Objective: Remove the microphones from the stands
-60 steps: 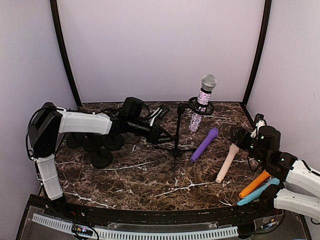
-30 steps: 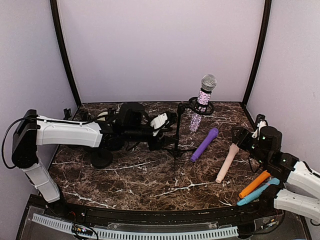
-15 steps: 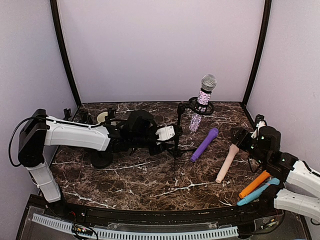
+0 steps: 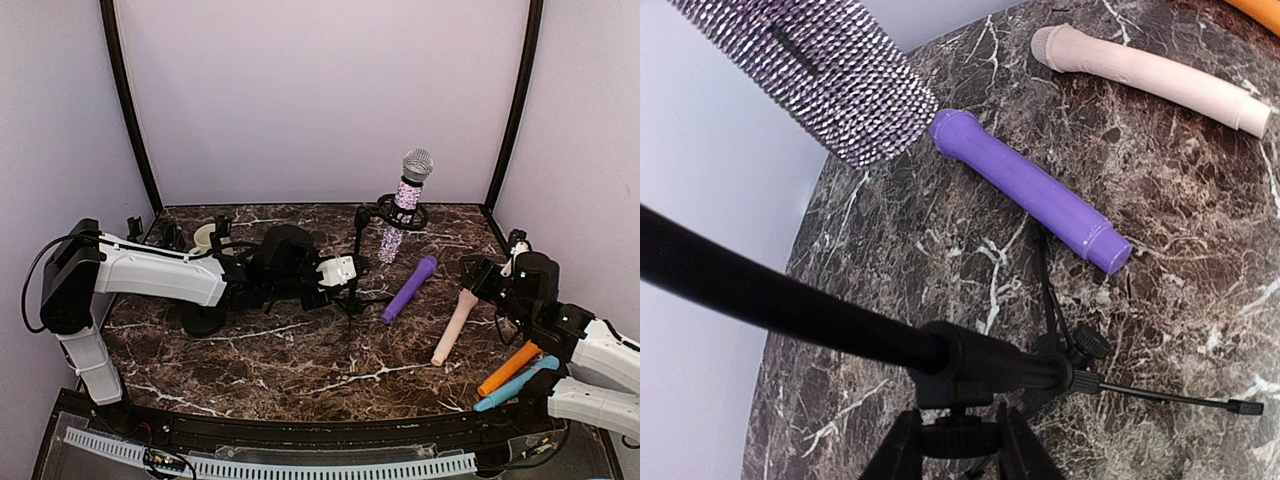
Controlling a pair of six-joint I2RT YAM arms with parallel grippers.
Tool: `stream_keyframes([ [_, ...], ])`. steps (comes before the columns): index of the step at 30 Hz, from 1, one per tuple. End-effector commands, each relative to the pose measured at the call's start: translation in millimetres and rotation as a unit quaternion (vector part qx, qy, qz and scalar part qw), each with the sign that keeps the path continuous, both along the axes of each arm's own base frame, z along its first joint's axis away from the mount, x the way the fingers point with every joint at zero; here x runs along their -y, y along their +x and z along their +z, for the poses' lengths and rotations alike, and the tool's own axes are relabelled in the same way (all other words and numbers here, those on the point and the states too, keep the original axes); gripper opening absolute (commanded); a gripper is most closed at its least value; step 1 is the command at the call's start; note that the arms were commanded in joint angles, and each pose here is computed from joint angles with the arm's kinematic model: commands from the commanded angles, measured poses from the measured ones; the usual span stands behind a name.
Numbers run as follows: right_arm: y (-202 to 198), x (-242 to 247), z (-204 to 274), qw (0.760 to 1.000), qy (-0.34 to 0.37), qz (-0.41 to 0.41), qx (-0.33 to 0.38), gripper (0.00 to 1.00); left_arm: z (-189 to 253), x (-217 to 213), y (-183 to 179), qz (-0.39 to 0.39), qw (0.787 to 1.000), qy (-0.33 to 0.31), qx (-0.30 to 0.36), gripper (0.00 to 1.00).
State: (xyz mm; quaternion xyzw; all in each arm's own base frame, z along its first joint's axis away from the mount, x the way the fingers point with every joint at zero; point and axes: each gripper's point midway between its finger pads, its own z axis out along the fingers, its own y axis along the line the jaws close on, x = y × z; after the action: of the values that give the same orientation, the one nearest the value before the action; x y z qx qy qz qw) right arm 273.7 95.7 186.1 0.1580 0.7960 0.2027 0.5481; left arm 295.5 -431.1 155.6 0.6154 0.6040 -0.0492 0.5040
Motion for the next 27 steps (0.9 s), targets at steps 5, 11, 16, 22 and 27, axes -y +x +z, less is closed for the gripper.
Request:
stream_keyframes([
  [5,3.9,-1.1,20.0,1.0,0.014,-0.001,0.024,0.79,10.5,8.0,-4.9,-0.002,1.0,-0.022,-0.015,0.16],
  [11,4.1,-2.7,18.6,1.0,0.015,0.003,0.021,0.79,2.8,10.9,-14.7,-0.011,0.997,-0.033,-0.065,0.11],
  [16,3.9,-3.4,17.0,1.0,0.015,0.005,0.019,0.79,-2.3,14.5,-26.0,-0.03,0.99,-0.045,-0.133,0.09],
  [22,3.6,-3.5,16.0,1.0,0.015,0.005,0.018,0.79,-3.4,11.6,-31.0,-0.032,0.974,-0.067,-0.216,0.08],
  [27,3.9,-4.3,15.7,1.0,0.016,0.006,0.017,0.79,-4.3,8.4,-38.3,-0.033,0.951,-0.093,-0.294,0.08],
])
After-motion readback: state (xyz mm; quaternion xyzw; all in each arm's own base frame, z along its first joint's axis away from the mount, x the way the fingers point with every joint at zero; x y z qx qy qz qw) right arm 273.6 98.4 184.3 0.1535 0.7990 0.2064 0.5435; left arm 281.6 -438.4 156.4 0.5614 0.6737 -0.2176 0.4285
